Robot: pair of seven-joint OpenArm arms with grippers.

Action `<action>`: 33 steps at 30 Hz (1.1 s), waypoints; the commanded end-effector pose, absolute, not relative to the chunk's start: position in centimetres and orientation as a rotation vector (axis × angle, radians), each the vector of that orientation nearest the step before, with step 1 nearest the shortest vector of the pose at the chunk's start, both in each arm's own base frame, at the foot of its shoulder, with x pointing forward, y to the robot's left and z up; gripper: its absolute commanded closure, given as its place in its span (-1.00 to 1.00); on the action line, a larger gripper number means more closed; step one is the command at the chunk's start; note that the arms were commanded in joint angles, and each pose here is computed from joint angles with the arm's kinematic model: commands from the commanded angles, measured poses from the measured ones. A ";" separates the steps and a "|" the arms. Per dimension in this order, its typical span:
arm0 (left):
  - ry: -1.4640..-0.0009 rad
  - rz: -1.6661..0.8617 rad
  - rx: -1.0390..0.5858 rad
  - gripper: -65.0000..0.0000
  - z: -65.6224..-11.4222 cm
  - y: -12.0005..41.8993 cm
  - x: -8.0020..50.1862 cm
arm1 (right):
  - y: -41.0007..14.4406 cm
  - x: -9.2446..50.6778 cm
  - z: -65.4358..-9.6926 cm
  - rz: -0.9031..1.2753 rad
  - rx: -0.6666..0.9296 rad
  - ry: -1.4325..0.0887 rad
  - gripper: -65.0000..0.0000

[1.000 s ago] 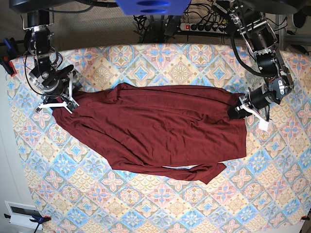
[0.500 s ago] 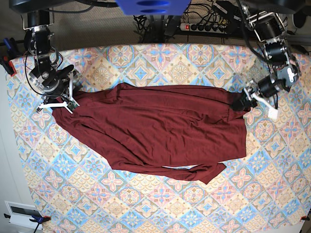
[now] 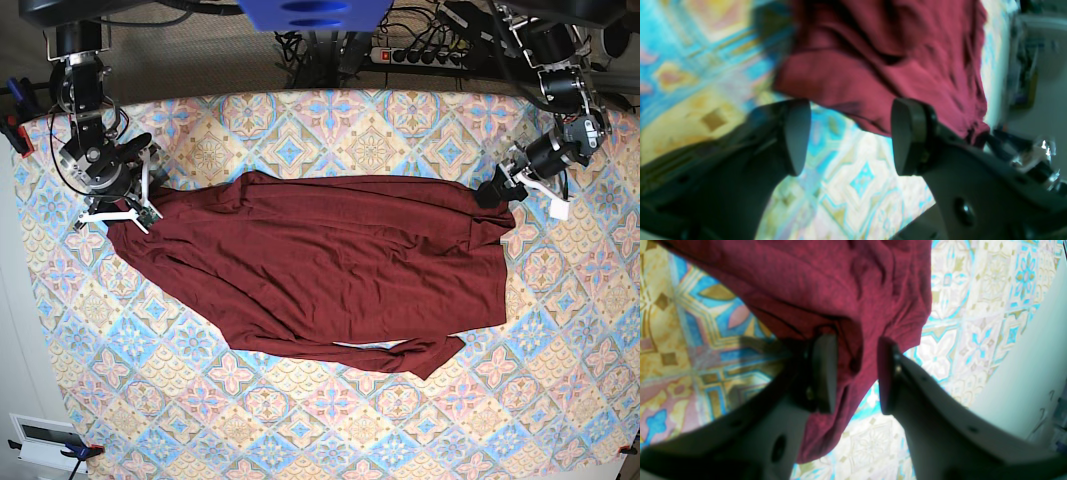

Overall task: Layout the t-shirt on the table in an organized manner, then fold the t-shirt properly
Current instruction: 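Grasp the shirt edge with the left gripper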

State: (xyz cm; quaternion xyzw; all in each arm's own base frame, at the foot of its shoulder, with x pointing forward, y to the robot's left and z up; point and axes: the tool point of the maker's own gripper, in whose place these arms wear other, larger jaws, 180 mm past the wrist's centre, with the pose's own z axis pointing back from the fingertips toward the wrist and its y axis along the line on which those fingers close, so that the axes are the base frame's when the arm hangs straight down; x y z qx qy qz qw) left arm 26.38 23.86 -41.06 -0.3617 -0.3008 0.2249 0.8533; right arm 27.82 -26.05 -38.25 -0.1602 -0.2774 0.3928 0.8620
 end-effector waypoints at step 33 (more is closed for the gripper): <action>-0.521 0.489 -0.798 1.00 -43.8 14.6 29.2 | -24.1 29.5 -34.9 0.826 -0.355 -0.706 0.41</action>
